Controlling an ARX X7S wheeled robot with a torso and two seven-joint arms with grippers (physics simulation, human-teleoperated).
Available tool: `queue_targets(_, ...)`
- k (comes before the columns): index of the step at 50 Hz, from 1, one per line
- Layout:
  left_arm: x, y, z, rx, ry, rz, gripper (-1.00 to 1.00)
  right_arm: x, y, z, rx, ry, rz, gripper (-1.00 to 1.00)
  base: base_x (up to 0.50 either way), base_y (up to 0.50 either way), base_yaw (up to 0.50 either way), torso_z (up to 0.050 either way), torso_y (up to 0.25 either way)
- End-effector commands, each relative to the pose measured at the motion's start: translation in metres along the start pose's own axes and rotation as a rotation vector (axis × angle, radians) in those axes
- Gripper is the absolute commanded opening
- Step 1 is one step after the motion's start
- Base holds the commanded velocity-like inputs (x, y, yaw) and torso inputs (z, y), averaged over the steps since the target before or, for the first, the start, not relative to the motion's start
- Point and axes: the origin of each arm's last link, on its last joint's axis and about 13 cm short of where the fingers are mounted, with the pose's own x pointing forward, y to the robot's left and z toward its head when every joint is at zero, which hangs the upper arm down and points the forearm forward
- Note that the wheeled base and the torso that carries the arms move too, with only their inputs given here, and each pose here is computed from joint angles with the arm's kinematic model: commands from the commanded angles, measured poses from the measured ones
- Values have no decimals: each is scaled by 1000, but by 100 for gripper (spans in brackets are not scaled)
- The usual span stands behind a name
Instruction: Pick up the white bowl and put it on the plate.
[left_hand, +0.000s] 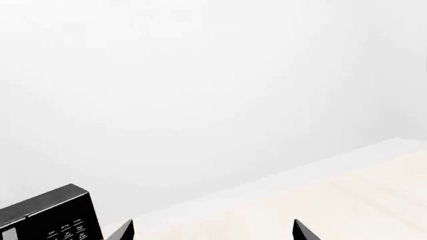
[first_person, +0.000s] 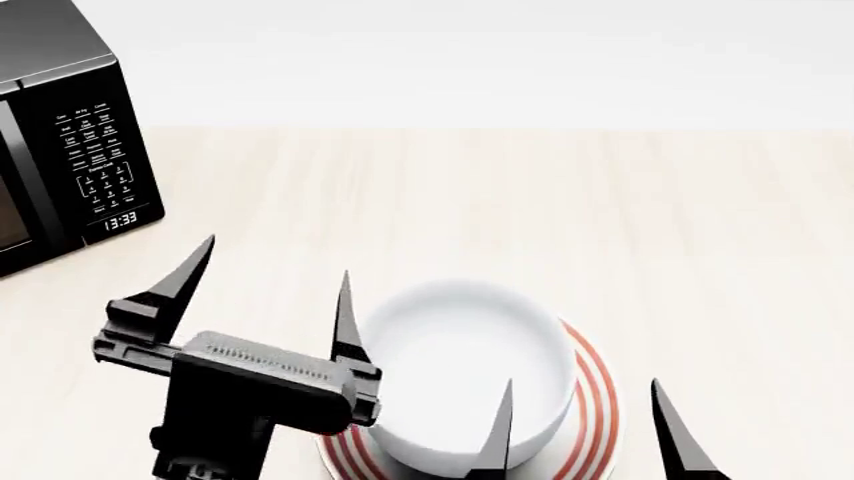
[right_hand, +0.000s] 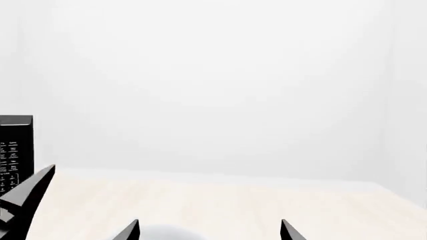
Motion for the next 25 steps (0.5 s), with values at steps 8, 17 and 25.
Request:
queue_targets(8, -70, 27, 37, 64, -280, 58, 100, -1, -4, 28, -9, -98, -21, 100, 0, 0, 0, 0, 0)
queue_targets(17, -90, 41, 52, 161, -402, 143, 100, -3, -3, 39, -14, -132, -18, 100, 0, 0, 0, 0, 0)
queue_targets(25, -103, 49, 72, 141, -441, 171, 100, -8, -2, 60, -18, -192, -9, 100, 0, 0, 0, 0, 0)
